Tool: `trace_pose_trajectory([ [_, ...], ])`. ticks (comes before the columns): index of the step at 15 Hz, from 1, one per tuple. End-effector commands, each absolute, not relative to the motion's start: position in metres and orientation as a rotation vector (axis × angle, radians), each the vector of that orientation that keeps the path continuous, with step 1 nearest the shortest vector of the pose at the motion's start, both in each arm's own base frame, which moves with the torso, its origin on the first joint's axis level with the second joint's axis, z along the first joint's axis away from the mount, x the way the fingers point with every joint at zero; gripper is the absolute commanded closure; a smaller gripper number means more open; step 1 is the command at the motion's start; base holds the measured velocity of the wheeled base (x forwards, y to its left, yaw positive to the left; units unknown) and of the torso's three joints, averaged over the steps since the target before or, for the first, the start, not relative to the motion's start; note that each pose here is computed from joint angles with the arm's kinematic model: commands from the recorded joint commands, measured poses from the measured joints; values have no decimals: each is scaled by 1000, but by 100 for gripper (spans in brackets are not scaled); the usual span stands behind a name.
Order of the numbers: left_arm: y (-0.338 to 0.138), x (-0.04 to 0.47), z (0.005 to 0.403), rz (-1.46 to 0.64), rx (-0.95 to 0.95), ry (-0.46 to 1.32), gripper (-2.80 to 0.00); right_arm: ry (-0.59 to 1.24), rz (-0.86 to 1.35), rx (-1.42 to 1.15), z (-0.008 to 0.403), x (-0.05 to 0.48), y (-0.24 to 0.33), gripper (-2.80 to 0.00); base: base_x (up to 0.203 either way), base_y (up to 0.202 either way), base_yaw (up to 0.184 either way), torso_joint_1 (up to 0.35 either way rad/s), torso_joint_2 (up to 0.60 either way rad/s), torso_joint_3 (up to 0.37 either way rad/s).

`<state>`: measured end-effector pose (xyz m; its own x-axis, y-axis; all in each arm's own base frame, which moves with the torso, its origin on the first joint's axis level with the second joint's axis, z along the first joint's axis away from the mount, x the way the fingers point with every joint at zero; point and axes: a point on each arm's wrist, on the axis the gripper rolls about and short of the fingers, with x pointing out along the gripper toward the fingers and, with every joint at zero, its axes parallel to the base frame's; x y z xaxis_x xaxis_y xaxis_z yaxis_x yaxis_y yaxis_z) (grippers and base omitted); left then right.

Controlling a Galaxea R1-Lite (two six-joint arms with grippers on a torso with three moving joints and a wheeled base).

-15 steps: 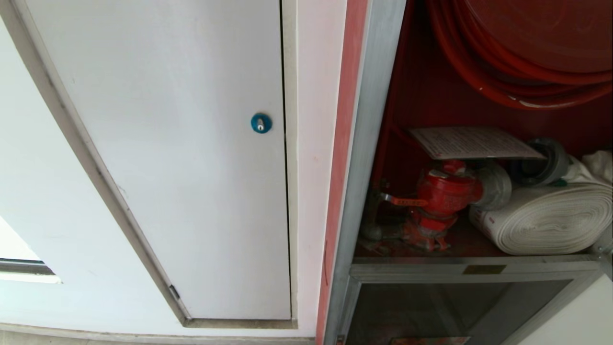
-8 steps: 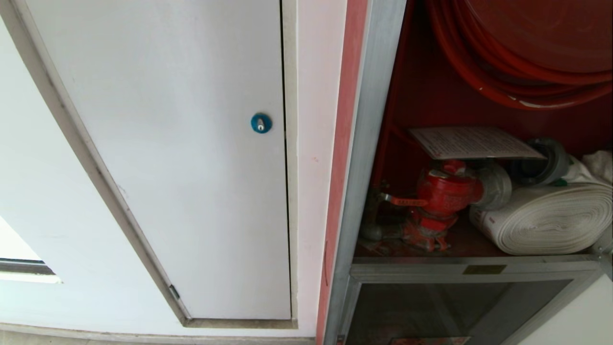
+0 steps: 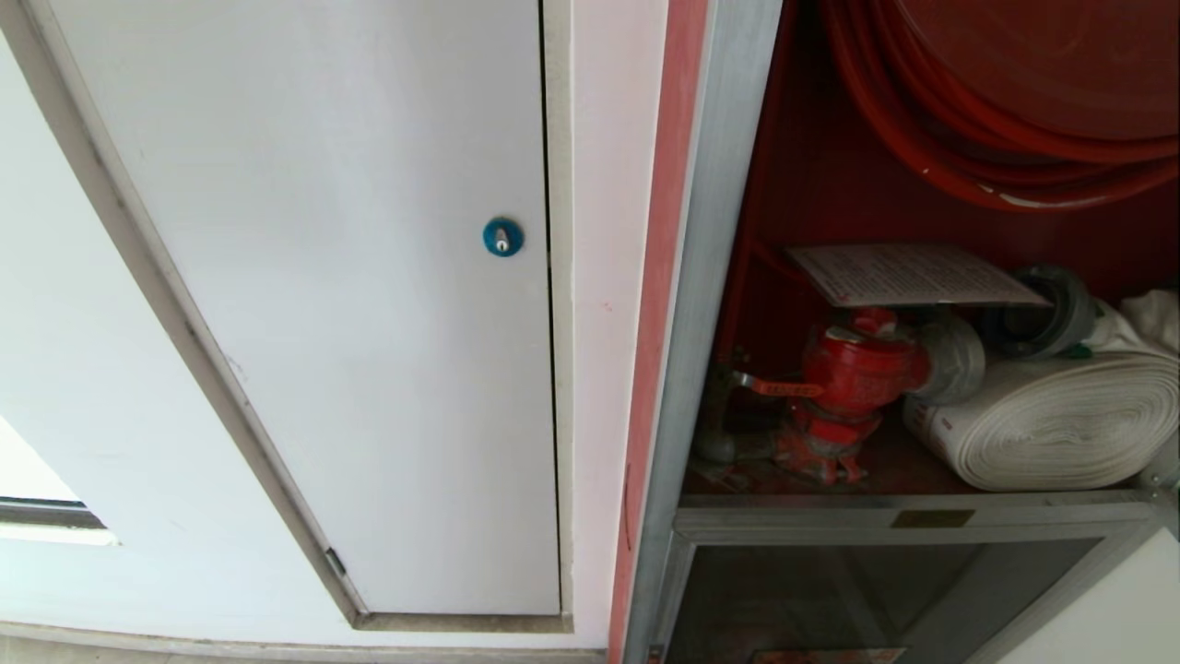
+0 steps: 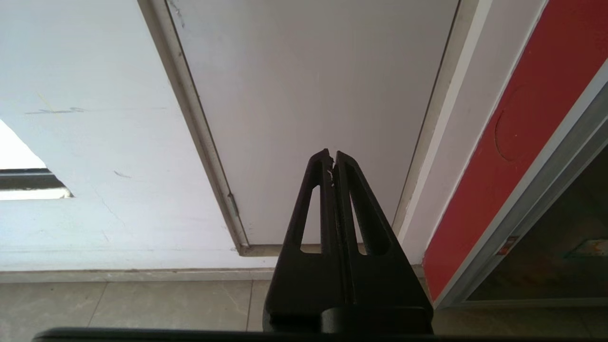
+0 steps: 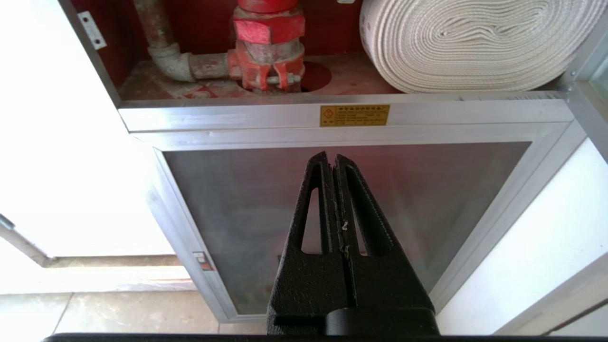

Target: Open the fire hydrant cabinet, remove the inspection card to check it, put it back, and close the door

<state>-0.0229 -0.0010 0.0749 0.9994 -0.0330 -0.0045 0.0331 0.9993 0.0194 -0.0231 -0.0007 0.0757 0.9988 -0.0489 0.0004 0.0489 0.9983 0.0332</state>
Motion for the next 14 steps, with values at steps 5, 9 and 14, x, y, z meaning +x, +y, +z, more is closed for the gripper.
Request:
trace_pose_trajectory([
  [5, -1, -23, 75, -32, 20, 4, 0, 0, -48, 41, 76, -23, -1, 0, 0, 0, 0, 0, 0, 0],
  [9, -1, -23, 75, -32, 20, 6, 0, -1, -49, 51, 76, -23, -1, 0, 0, 0, 0, 0, 0, 0],
  [14, -1, -23, 75, -32, 20, 6, 0, -1, -49, 51, 76, -23, -1, 0, 0, 0, 0, 0, 0, 0],
])
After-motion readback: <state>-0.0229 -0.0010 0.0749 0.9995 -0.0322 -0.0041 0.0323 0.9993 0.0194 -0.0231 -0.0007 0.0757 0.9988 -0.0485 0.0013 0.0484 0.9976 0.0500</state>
